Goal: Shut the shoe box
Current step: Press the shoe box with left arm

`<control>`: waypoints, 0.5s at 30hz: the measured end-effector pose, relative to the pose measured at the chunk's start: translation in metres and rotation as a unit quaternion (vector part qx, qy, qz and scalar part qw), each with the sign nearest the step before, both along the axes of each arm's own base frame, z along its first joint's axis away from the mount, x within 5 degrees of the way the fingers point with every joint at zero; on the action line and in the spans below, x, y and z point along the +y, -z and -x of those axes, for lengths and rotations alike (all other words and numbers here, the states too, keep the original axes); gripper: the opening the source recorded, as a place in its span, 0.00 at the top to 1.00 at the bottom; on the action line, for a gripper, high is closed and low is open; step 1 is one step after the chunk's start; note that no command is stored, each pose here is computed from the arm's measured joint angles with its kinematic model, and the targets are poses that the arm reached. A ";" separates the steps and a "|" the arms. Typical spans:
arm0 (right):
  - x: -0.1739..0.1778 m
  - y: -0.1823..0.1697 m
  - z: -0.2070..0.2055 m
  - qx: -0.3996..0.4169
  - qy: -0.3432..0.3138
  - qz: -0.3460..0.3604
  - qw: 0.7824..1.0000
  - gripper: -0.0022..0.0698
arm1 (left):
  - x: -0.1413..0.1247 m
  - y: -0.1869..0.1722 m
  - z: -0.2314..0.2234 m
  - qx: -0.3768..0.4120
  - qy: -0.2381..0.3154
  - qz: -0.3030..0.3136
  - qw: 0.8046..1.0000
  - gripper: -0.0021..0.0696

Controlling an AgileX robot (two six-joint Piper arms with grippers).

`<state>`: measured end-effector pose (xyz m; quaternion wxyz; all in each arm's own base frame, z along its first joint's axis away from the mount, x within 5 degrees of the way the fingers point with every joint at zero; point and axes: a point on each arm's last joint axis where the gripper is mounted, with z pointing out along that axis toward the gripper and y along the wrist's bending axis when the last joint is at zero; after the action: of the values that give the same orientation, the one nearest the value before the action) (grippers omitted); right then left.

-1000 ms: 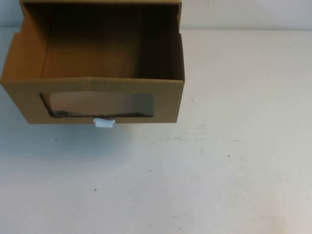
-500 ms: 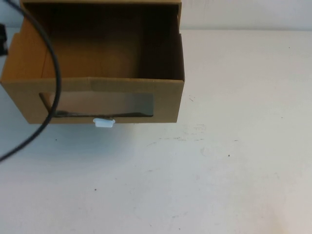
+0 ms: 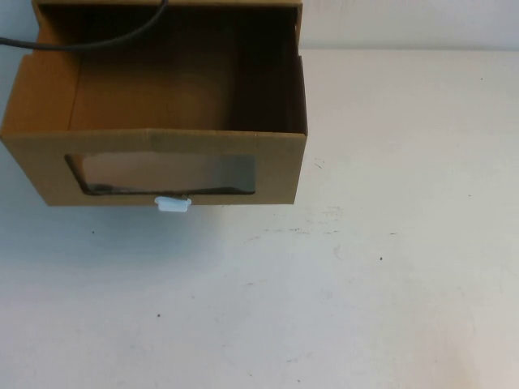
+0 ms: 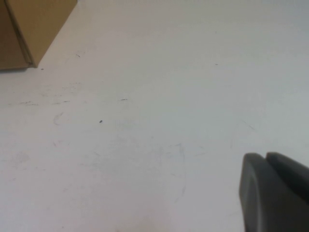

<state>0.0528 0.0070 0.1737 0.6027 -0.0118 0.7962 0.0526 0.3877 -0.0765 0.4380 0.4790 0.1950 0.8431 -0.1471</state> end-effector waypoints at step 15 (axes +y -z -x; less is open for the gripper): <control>0.001 0.000 0.000 -0.001 -0.001 -0.014 1.000 0.99 | -0.033 0.035 -0.039 0.028 0.043 -0.007 0.999 0.97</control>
<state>0.0528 0.0078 0.1740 0.6031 -0.0042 0.7951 0.0641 0.4265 -0.1096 0.4026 0.4473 0.2301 0.8480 -0.1668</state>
